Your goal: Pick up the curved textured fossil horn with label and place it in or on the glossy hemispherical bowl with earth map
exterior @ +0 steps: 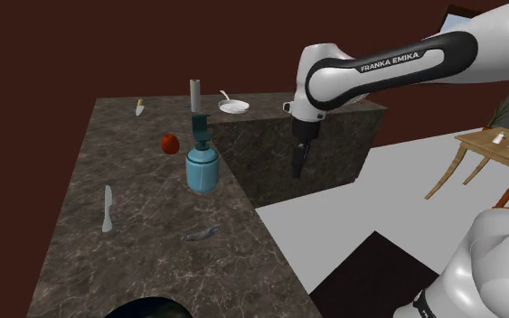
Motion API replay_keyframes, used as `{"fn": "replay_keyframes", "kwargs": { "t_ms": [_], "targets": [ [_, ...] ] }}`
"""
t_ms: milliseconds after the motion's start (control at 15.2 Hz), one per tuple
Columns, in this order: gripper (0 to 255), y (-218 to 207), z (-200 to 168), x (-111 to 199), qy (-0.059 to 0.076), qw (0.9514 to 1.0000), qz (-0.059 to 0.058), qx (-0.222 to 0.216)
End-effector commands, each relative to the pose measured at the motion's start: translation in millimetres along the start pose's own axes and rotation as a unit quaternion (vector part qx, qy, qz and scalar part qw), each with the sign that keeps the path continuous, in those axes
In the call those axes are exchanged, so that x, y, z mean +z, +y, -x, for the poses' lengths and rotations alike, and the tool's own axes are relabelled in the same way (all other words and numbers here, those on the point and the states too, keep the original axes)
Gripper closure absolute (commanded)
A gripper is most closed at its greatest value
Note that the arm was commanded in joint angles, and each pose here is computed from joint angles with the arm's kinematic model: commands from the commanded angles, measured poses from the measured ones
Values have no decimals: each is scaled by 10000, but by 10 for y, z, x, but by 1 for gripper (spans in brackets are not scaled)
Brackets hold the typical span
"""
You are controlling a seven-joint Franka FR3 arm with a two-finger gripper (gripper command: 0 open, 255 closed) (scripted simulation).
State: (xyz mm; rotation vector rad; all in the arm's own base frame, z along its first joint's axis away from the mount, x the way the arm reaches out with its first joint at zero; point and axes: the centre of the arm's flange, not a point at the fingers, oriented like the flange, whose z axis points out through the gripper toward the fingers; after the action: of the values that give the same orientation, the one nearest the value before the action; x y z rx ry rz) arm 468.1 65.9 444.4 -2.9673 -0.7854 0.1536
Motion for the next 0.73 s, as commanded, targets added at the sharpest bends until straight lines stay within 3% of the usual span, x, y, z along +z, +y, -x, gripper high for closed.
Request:
{"fn": "replay_keyframes", "kwargs": {
  "t_ms": [0,330,660],
  "targets": [
    [0,-69,-234,138,-7,9996,-33,-288],
    [0,-265,-788,440,-29,9951,-116,-986],
    [0,-542,-1307,740,-51,9856,-198,-1679]
  ]
}}
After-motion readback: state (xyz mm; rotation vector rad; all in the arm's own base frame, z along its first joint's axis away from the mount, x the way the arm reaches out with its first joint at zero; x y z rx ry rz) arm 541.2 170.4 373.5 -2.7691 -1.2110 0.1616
